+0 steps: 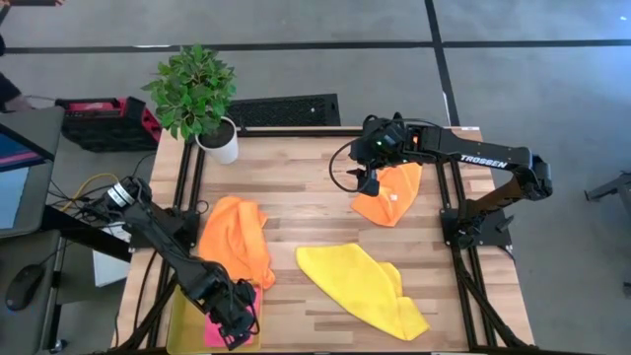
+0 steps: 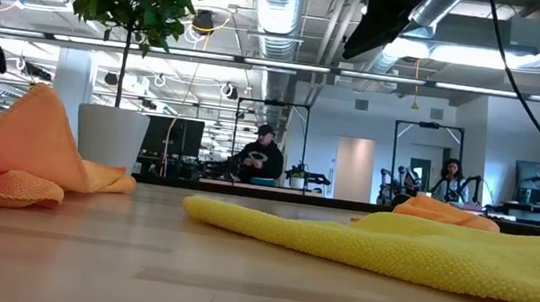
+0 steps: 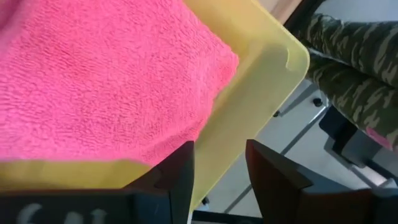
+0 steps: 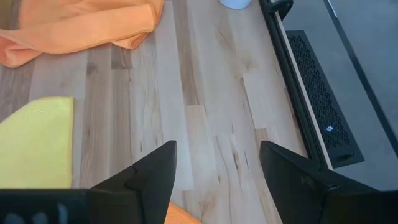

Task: Fold microfiber towels
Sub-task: Fold the top orange microfiber towel

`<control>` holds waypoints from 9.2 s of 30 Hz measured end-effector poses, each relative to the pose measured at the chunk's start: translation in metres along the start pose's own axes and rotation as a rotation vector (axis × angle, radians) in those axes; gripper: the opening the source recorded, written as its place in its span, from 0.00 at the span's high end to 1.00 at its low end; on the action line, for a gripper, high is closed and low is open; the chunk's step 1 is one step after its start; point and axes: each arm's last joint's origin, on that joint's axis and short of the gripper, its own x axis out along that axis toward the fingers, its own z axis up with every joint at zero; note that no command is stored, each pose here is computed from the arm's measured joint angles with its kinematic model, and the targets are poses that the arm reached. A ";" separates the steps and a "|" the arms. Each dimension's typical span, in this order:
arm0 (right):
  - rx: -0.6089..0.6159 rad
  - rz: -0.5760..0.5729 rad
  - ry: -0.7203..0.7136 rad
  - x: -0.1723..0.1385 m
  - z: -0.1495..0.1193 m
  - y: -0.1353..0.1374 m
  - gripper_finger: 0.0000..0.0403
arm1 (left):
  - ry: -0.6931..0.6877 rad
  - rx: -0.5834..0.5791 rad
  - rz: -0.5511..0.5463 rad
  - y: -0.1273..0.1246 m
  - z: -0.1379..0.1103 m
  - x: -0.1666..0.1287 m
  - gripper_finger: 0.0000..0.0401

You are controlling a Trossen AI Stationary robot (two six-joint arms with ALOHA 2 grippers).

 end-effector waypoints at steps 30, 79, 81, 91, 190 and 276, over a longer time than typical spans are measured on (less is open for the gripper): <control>0.377 0.035 0.384 0.014 -0.065 -0.020 0.37 | -0.498 -0.283 0.210 0.086 0.023 -0.117 0.66; 0.121 0.135 0.268 0.196 -0.088 0.026 0.37 | -0.535 -0.287 0.202 0.088 0.034 -0.121 0.66; 0.111 0.133 0.241 0.196 -0.084 0.028 0.37 | -0.537 -0.283 0.204 0.088 0.034 -0.121 0.66; 0.088 0.105 0.044 0.129 -0.034 0.022 0.37 | -0.654 -0.295 0.201 0.090 0.046 -0.127 0.66; 0.576 0.029 0.652 0.157 -0.126 -0.037 0.75 | -0.723 -0.130 0.170 0.100 0.135 -0.133 0.66; 0.549 0.128 0.689 0.161 -0.117 -0.018 0.68 | -0.715 -0.125 0.154 0.098 0.135 -0.132 0.66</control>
